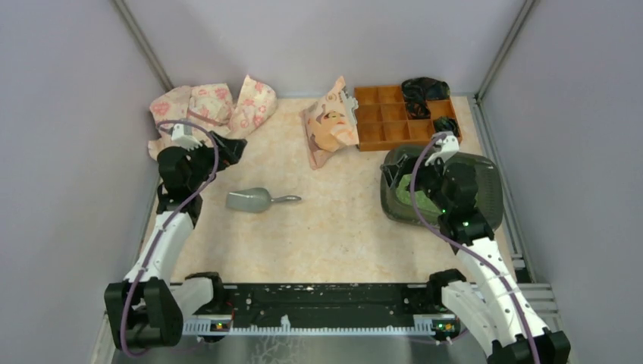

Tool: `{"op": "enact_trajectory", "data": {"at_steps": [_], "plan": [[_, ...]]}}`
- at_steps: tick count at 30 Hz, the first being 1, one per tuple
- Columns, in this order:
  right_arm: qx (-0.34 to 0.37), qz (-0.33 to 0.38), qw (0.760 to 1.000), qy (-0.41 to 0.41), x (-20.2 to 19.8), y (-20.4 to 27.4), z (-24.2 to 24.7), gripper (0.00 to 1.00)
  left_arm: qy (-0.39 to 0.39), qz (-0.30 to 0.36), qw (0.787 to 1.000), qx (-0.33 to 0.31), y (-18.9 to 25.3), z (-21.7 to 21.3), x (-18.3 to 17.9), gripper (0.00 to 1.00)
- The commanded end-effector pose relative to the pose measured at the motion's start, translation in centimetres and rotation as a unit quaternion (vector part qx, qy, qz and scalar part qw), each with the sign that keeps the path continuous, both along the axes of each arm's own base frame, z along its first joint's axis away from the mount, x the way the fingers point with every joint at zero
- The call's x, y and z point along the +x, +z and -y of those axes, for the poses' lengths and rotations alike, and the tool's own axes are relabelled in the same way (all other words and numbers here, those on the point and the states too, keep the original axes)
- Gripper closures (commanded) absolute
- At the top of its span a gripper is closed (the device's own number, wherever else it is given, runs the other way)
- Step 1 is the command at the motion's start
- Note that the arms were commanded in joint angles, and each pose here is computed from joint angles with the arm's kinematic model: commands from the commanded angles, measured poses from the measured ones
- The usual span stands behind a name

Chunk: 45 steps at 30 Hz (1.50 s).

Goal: Fill the litter box with clean litter
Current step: Move the cat litter bag to the center of the board.

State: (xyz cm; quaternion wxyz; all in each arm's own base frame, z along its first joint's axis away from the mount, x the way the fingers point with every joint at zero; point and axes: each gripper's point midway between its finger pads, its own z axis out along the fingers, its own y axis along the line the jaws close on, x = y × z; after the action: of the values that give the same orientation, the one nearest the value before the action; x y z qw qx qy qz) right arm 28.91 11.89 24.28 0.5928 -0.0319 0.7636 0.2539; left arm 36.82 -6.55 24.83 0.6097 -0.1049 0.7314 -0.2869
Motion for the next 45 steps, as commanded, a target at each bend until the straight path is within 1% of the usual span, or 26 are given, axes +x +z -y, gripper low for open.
{"op": "enact_trajectory", "data": {"at_steps": [1, 3, 6, 8, 11, 12, 13, 17, 19, 20, 23, 24, 25, 27, 31, 32, 34, 37, 42, 45], "plan": [[0.018, 0.062, 0.998, 0.023, -0.6, 4.9, -0.8, 0.02, -0.062, -0.009, 0.997, -0.037, 0.1, 1.4, -0.4, 0.01], [0.02, 0.066, 0.997, 0.031, -0.5, 5.4, -1.1, 0.02, -0.061, -0.026, 0.997, -0.043, -0.1, 1.4, -0.1, 0.01], [0.019, 0.065, 0.996, 0.064, 0.0, 6.5, -2.3, 0.02, -0.069, -0.012, 0.997, -0.039, 1.6, 1.8, 0.2, 0.01], [0.013, 0.062, 0.994, 0.088, 0.3, 7.6, -3.1, 0.01, -0.064, -0.01, 0.998, -0.025, 2.8, 2.1, 0.7, 0.01], [0.011, 0.046, 0.996, 0.081, 2.0, 8.5, -3.2, 0.02, -0.06, -0.016, 0.998, -0.012, 4.5, 2.5, 2.0, 0.01], [0.009, 0.041, 0.995, 0.085, 2.5, 8.7, -3.5, 0.02, -0.069, -0.02, 0.997, -0.013, 4.9, 3.4, 2.3, 0.01], [0.016, 0.035, 0.996, 0.087, 3.0, 9.0, -3.8, 0.02, -0.079, -0.021, 0.997, -0.015, 5.5, 4.0, 2.7, 0.01], [0.106, -0.047, 0.992, 0.041, 6.0, 8.1, -2.9, 0.02, -0.094, -0.016, 0.995, -0.004, 8.0, 6.9, 4.9, 0.01], [0.146, -0.08, 0.983, 0.071, 6.5, 7.3, -2.7, 0.02, -0.099, -0.008, 0.995, 0.003, 9.2, 8.6, 6.1, 0.01], [0.143, -0.089, 0.983, 0.071, 6.7, 7.0, -2.5, 0.02, -0.109, -0.014, 0.994, 0.007, 9.4, 9.6, 6.8, 0.01], [0.097, -0.092, 0.99, 0.038, 6.6, 6.3, -1.5, 0.02, -0.129, -0.07, 0.989, 0.03, 8.4, 12.4, 9.4, 0.01], [0.092, -0.091, 0.991, 0.025, 6.4, 6.3, -1.1, 0.02, -0.131, -0.077, 0.988, 0.036, 9.0, 13.2, 10.3, 0.01], [0.081, -0.087, 0.993, 0.014, 6.3, 6.3, -0.6, 0.01, -0.129, -0.09, 0.986, 0.047, 8.3, 13.9, 10.9, 0.01], [0.07, -0.087, 0.994, 0.001, 6.0, 6.1, 0.0, 0.02, -0.117, -0.088, 0.987, 0.072, 7.9, 15.3, 11.8, 0.01], [0.053, -0.098, 0.994, -0.018, 5.8, 5.3, 0.7, 0.02, -0.071, -0.066, 0.984, 0.15, 7.6, 19.2, 12.7, 0.01], [0.052, -0.097, 0.994, -0.024, 5.9, 5.3, 0.9, 0.03, -0.075, -0.074, 0.983, 0.151, 7.0, 20.1, 12.9, 0.01], [0.052, -0.085, 0.995, -0.024, 6.7, 5.8, 0.9, 0.06, -0.062, -0.105, 0.981, 0.149, 4.8, 20.3, 14.0, 0.01], [0.052, -0.064, 0.996, -0.017, 9.4, 6.6, 0.4, 0.11, -0.052, -0.121, 0.98, 0.151, 3.5, 19.8, 13.7, 0.01], [0.04, -0.095, 0.994, 0.022, 16.3, 4.7, -2.2, 0.28, -0.039, -0.138, 0.975, 0.17, 1.2, 17.9, 11.8, 0.01], [-0.004, -0.108, 0.993, 0.037, 19.0, 2.6, -4.6, 0.29, -0.028, -0.149, 0.972, 0.181, 0.4, 16.5, 10.6, 0.01]]}}
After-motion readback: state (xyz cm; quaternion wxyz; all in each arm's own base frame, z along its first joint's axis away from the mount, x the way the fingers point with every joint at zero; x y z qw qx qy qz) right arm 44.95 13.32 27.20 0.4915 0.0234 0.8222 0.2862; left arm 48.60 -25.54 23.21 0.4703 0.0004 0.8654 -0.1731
